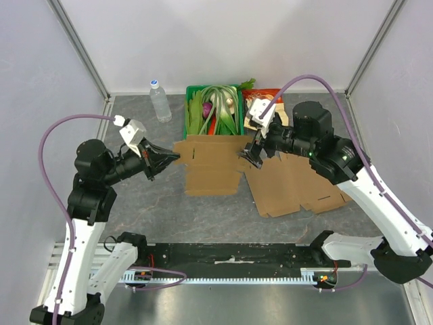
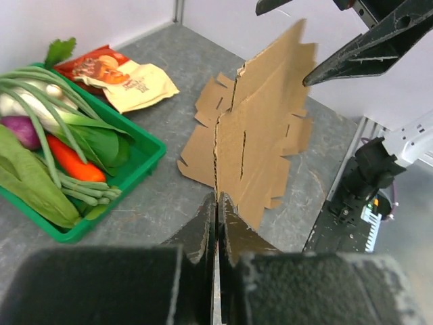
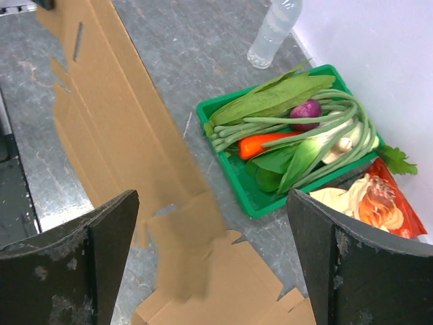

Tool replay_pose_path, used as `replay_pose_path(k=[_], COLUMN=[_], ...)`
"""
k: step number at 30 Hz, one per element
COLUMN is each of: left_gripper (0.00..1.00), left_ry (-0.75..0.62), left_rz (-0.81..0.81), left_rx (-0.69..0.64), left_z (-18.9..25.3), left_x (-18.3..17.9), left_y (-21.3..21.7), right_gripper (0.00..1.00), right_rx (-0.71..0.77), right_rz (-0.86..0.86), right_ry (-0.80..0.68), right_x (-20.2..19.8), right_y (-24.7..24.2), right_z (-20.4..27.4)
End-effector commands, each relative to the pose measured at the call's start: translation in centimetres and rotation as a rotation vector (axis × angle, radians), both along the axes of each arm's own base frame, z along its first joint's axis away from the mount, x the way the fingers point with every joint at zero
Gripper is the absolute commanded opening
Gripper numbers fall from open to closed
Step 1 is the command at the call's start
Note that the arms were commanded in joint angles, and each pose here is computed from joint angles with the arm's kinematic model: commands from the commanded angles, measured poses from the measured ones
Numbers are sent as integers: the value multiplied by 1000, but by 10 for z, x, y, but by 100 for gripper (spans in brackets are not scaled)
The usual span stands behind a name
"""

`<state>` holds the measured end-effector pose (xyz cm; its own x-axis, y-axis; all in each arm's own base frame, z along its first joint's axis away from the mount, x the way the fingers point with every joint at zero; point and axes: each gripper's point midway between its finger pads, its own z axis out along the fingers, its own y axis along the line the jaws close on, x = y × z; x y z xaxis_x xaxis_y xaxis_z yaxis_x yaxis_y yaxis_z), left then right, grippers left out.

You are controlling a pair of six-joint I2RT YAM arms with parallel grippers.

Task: Fold the paper box

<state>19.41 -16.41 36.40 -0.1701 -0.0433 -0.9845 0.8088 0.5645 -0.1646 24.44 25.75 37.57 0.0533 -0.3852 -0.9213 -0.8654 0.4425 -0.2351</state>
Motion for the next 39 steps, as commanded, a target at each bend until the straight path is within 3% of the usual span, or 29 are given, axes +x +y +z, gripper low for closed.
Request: replay_pose_path(k=[1,9,11,15,23,26,29,30,32,33,34,36,38,39], left_gripper=[2,2,2,2,2,2,2,2,2,2,8,42,60,61], left_ry=[-6,54,65,113,130,135,139,139,146,141,144,146,231,242], left_rz=[-140,-244,-255,-272,-281,-300,-297,-295,-301,-291,-246,-168,14,54], left_rx=[-19,-24,-20,-4,20,24,30,29,28,26,27,-29,-147,-190], left_z=[4,-12,-16,-29,-35,-37,-39,-39,-40,-37,-35,-17,-2,6], left_x=[-16,-27,-28,-26,-25,-27,-26,-26,-26,-25,-17,-6,14,17], left_y=[-15,-29,-31,-34,-36,-38,-39,-39,-39,-39,-37,-35,-26,-23], right_gripper=[98,98,96,83,92,86,67,50,33,12,3,0,0,0], right_rx=[9,95,120,138,85,100,100,100,98,100,101,96,100,104], right_rz=[107,399,411,426,374,444,478,493,498,497,490,465,407,378], right_ry=[52,192,234,314,251,280,310,325,340,342,349,362,377,373], right_x=[-15,-56,-57,-54,-41,-51,-54,-56,-57,-57,-57,-56,-49,-46], right_y=[12,44,50,61,51,55,58,60,60,60,60,57,57,56], right_z=[-19,-22,-20,-23,-19,-17,-22,-25,-28,-28,-29,-37,-45,-45])
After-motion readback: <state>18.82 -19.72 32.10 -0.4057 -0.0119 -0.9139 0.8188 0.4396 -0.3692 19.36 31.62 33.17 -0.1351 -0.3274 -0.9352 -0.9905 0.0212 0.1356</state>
